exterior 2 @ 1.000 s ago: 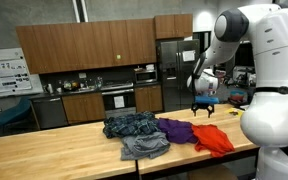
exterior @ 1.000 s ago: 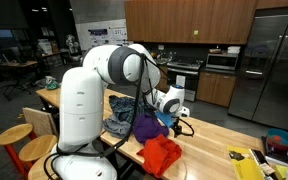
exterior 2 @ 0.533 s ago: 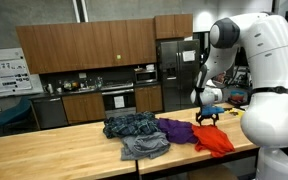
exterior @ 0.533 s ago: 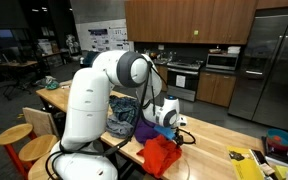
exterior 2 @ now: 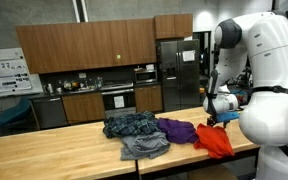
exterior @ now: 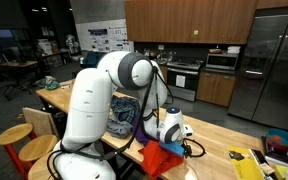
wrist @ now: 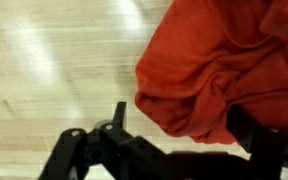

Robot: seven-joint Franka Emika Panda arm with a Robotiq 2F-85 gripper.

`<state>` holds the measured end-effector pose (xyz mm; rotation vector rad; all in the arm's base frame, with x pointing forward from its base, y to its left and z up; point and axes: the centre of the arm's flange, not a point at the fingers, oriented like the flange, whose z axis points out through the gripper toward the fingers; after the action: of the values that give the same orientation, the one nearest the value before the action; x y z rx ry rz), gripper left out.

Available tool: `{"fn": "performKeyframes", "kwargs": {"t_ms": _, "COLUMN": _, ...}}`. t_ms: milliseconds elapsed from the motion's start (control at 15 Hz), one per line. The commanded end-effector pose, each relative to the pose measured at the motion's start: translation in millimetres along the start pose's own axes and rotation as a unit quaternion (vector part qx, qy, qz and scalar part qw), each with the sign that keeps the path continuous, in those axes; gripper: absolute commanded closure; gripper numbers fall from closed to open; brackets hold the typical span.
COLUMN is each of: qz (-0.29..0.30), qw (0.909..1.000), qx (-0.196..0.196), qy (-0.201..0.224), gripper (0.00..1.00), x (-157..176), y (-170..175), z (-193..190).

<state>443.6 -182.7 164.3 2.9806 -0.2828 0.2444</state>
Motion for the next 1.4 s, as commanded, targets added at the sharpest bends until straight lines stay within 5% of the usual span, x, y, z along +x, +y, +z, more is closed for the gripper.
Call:
{"fn": "performKeyframes", "kwargs": {"t_ms": 0, "qz": -0.051, "qw": 0.9980, "qx": 0.030, "qy": 0.021, "gripper": 0.00, "x": -12, "y": 4, "z": 7}}
{"fn": "performKeyframes", "kwargs": {"t_ms": 200, "qz": -0.079, "qw": 0.9953, "qx": 0.046, "qy": 0.033, "gripper": 0.00, "x": -12, "y": -2, "z": 9}}
{"fn": "performKeyframes", "kwargs": {"t_ms": 333, "qz": -0.093, "qw": 0.9934, "qx": 0.055, "qy": 0.039, "gripper": 0.00, "x": 12, "y": -91, "z": 7}}
{"fn": "performKeyframes", "kwargs": {"t_ms": 400, "qz": -0.102, "qw": 0.9921, "qx": 0.063, "qy": 0.038, "gripper": 0.25, "x": 18, "y": -108, "z": 9}}
{"fn": "performKeyframes", "kwargs": {"t_ms": 667, "qz": -0.121, "qw": 0.9873, "qx": 0.094, "qy": 0.042, "gripper": 0.47, "x": 30, "y": -169, "z": 6}}
{"fn": "performKeyframes", "kwargs": {"t_ms": 1133, "qz": -0.057, "qw": 0.9905, "qx": 0.111, "qy": 0.056, "gripper": 0.97, "x": 41, "y": -182, "z": -3}}
{"fn": "performKeyframes", "kwargs": {"t_ms": 1333, "qz": 0.022, "qw": 0.9915, "qx": 0.114, "qy": 0.059, "gripper": 0.96, "x": 49, "y": -171, "z": -8}}
